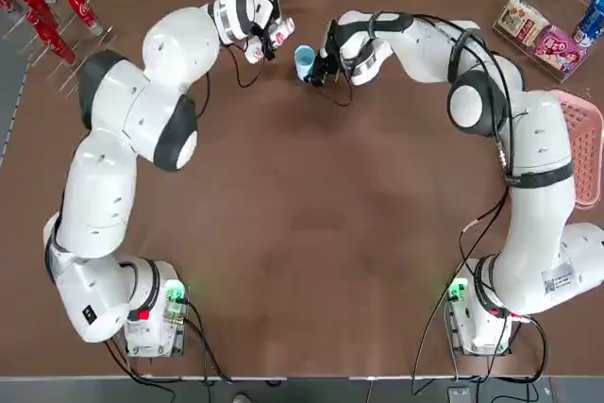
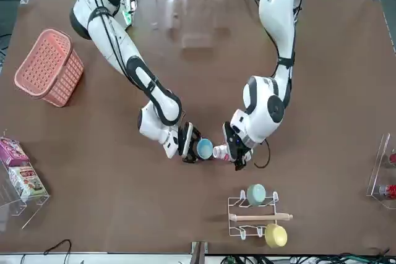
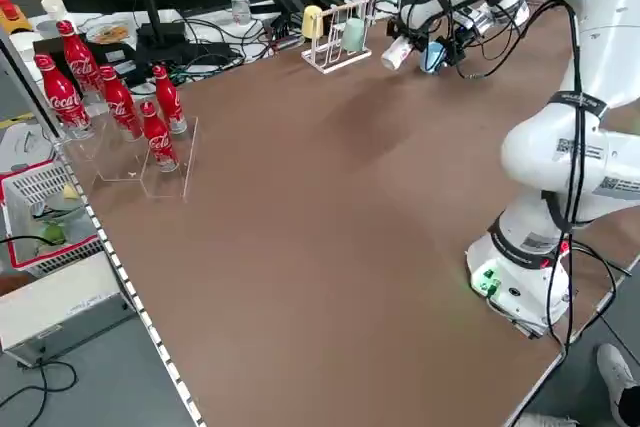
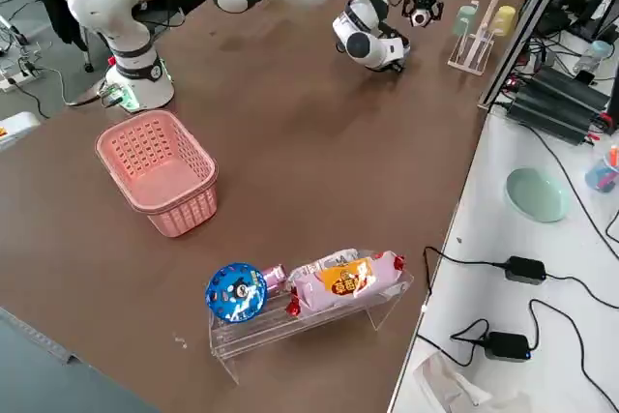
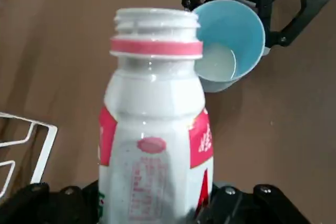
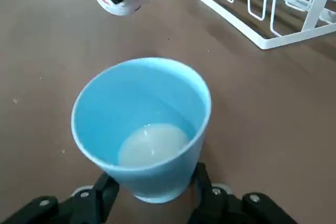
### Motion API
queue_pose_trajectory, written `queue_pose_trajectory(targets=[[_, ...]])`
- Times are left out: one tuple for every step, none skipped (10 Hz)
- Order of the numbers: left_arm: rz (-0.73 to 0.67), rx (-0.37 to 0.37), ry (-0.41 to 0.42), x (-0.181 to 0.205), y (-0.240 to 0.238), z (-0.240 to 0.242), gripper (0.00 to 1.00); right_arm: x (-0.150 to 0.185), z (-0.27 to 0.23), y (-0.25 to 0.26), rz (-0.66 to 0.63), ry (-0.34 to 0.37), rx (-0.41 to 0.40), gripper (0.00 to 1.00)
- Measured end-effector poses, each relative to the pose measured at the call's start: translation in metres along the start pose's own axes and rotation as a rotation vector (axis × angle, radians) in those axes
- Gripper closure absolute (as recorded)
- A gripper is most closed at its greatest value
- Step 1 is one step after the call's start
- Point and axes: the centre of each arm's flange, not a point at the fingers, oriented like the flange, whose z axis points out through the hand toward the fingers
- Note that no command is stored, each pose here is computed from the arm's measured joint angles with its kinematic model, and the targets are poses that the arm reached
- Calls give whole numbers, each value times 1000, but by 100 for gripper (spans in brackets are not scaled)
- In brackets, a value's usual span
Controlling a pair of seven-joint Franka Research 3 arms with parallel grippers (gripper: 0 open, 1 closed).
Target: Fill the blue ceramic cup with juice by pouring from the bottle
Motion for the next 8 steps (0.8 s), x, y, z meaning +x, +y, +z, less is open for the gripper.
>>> queue_pose_trajectory(targets=[[8,14,-21,4,3,1,53,0,0,0,0,0,0,37],[25,33,-39,10,6,-1,53,0,0,0,1,0,0,37],[39,47,-52,15,9,-3,53,0,0,0,1,0,0,37],[49,51,-59,18,12,-2,53,0,0,0,1,0,0,37],[69,53,-77,20,15,1,53,0,0,0,1,0,0,37],[96,55,-106,19,16,4,54,0,0,0,2,0,0,37],[112,59,-123,20,16,5,54,0,0,0,2,0,0,37],[117,60,-127,20,17,5,54,0,0,0,2,0,0,37]])
